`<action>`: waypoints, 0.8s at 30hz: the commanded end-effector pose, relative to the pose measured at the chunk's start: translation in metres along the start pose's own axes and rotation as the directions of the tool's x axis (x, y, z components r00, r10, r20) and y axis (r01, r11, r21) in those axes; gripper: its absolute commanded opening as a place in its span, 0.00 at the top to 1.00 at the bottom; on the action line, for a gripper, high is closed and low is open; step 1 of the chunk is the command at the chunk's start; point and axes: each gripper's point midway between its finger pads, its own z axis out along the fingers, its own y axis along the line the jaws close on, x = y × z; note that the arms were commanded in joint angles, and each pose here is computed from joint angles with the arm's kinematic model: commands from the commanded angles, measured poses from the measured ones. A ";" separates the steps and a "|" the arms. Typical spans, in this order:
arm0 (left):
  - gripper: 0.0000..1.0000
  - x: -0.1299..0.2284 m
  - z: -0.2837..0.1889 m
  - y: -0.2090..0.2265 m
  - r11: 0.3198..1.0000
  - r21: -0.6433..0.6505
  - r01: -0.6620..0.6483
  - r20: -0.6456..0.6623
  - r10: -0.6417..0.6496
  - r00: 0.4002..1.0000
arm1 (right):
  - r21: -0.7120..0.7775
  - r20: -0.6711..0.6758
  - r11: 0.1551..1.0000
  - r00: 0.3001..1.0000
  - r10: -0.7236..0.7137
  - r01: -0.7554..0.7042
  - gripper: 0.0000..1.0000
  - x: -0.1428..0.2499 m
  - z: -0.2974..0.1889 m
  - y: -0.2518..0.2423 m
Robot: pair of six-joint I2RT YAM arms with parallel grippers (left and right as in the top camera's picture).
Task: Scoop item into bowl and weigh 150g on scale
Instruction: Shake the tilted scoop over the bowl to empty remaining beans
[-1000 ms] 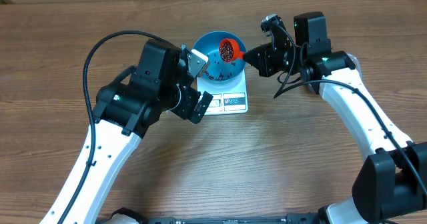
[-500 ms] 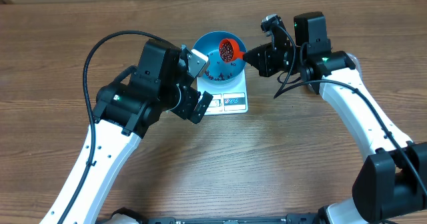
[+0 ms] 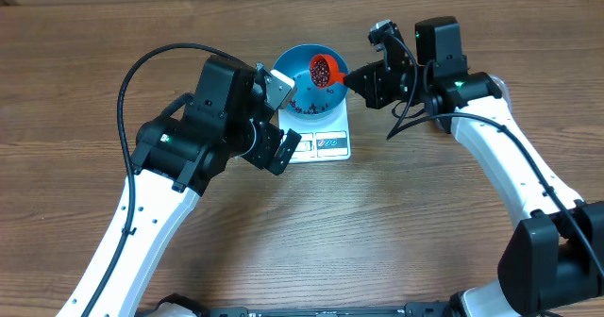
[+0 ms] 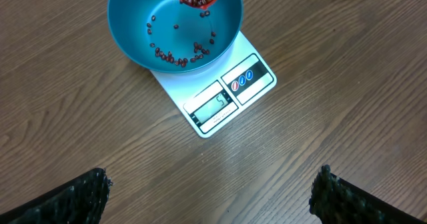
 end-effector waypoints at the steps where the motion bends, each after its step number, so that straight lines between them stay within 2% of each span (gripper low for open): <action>1: 0.00 -0.003 0.000 -0.002 1.000 0.014 0.010 0.004 -0.010 1.000 | 0.083 0.042 0.989 0.991 -0.128 0.124 0.96 -0.024 -0.005 0.013; 4: 0.00 -0.003 0.000 -0.002 1.000 0.014 0.010 0.004 -0.010 1.000 | 0.217 0.014 0.964 0.987 -0.162 0.155 0.96 -0.021 0.002 0.006; 7: 0.00 -0.003 0.000 -0.002 1.000 0.014 0.010 0.004 -0.010 1.000 | 0.260 0.003 0.950 0.984 -0.178 0.171 0.96 -0.020 0.005 0.007; 24: 0.00 -0.003 0.000 -0.002 1.000 0.014 0.010 0.004 -0.010 1.000 | 0.261 -0.022 0.951 0.986 -0.165 0.165 0.96 -0.014 0.005 0.007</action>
